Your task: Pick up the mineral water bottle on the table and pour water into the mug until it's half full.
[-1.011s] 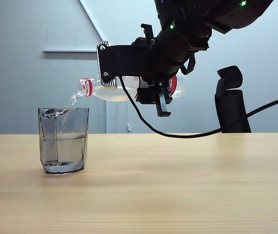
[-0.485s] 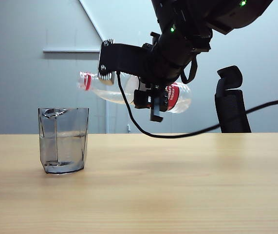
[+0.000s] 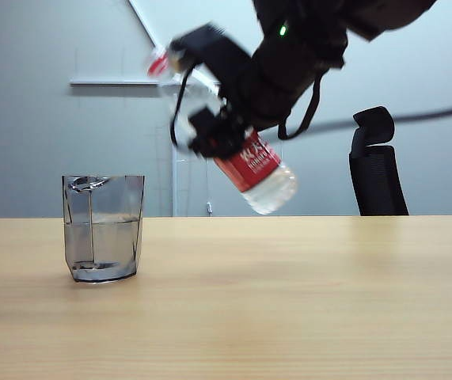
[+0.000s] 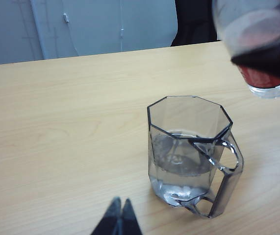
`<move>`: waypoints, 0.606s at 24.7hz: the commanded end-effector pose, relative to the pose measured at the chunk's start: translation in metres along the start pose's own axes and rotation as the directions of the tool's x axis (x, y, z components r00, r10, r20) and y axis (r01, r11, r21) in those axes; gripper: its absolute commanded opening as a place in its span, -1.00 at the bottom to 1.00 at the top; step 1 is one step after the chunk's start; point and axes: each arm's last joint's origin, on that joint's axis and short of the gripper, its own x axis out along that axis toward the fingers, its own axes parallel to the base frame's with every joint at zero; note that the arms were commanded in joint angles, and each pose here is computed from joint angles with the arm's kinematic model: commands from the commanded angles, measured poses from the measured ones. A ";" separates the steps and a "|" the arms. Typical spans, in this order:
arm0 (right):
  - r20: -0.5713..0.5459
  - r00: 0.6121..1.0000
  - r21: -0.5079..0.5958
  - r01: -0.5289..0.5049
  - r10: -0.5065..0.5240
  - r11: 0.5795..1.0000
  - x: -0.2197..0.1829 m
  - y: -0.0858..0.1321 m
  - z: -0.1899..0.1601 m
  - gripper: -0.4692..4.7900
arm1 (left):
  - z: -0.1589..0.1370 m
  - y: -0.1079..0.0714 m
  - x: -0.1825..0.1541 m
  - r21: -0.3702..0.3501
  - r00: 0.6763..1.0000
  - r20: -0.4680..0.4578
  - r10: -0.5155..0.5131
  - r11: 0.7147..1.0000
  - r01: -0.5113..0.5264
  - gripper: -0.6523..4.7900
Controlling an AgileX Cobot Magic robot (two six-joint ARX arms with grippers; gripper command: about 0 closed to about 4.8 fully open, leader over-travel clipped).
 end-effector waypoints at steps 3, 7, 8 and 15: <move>0.123 0.992 0.361 -0.047 0.002 0.931 -0.014 -0.015 0.019 0.20 | 0.002 0.000 0.000 -0.003 1.000 0.012 -0.002 1.000 0.002 -0.77; 0.187 0.982 0.470 -0.073 -0.019 0.879 -0.026 -0.016 0.014 0.16 | 0.002 0.000 0.000 -0.003 1.000 0.012 -0.002 1.000 0.002 -0.77; 0.199 0.980 0.497 -0.077 -0.027 0.864 -0.029 -0.014 0.009 0.16 | 0.002 0.000 0.000 -0.003 1.000 0.012 -0.002 1.000 0.002 -0.77; 0.224 0.968 0.692 -0.079 -0.110 0.717 -0.050 -0.016 -0.045 0.13 | 0.002 0.000 0.000 -0.003 1.000 0.012 0.001 1.000 -0.001 -0.77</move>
